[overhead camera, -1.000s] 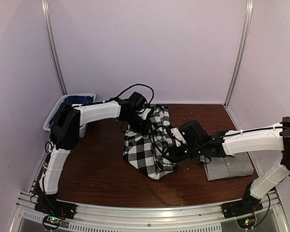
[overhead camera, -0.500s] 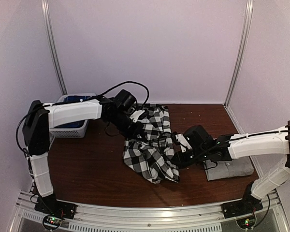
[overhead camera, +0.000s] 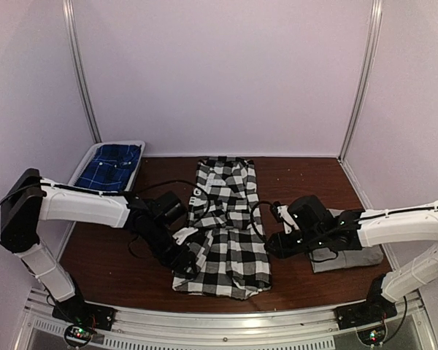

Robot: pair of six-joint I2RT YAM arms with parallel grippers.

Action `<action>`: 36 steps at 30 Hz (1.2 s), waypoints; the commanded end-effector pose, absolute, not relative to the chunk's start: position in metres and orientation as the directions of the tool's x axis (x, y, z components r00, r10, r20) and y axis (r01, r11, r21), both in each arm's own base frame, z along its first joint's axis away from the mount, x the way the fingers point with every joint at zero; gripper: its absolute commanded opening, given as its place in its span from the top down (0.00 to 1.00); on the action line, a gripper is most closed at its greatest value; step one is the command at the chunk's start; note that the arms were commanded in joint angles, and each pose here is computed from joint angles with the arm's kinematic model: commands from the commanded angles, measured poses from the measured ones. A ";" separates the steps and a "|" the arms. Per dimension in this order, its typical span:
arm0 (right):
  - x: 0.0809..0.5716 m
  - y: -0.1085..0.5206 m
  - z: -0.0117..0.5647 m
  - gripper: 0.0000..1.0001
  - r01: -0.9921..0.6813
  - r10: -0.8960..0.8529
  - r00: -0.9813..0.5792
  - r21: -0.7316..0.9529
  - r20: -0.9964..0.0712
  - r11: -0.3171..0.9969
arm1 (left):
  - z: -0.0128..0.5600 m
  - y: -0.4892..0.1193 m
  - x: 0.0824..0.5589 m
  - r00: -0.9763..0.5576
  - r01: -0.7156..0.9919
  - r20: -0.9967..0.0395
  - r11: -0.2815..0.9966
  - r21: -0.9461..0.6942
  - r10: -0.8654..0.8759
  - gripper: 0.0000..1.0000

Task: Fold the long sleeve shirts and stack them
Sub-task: Flatten out the square-folded shirt at the center of the board.

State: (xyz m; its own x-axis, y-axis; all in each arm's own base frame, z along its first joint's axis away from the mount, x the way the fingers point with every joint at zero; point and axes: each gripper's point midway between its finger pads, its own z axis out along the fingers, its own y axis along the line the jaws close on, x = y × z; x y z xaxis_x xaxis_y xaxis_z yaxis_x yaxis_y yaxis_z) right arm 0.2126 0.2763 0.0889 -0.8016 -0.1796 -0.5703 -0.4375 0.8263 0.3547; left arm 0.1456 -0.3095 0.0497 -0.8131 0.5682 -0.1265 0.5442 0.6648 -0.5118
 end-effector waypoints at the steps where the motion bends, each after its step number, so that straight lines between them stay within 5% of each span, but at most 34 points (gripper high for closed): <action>1: 0.245 0.275 0.116 0.63 -0.365 -0.055 -0.743 0.334 -0.667 0.869 | 0.116 -0.338 0.192 -0.795 0.606 -0.407 0.627 -0.490 0.450 0.38; 4: 0.267 0.280 0.131 0.57 -0.339 0.012 -0.702 0.349 -0.712 0.874 | 0.130 -0.342 0.229 -0.788 0.586 -0.494 0.694 -0.418 0.368 0.36; 15: 0.325 0.304 0.128 0.43 -0.319 0.002 -0.677 0.295 -0.736 0.901 | 0.092 -0.338 0.350 -0.835 0.382 -0.530 0.848 -0.367 0.147 0.35; 25: 0.343 0.317 0.101 0.39 -0.312 -0.021 -0.708 0.286 -0.706 0.906 | 0.059 -0.348 0.368 -0.874 0.345 -0.468 0.846 -0.406 0.132 0.35; 31: 0.350 0.325 0.089 0.36 -0.315 -0.036 -0.725 0.285 -0.688 0.905 | 0.055 -0.355 0.369 -0.884 0.348 -0.444 0.836 -0.425 0.143 0.45; 36: 0.354 0.341 0.077 0.34 -0.336 -0.057 -0.749 0.305 -0.660 0.891 | 0.063 -0.360 0.365 -0.884 0.366 -0.443 0.813 -0.453 0.151 0.66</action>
State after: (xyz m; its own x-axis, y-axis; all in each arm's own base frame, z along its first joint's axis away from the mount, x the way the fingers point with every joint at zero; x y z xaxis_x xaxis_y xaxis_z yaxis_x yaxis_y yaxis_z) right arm 0.3471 0.3278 0.0774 -0.7437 -0.0519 -0.6664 -0.3138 0.9074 0.2795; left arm 0.3598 -0.3464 0.0441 -0.8978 0.1563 -0.4118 0.3342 0.8508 -0.4056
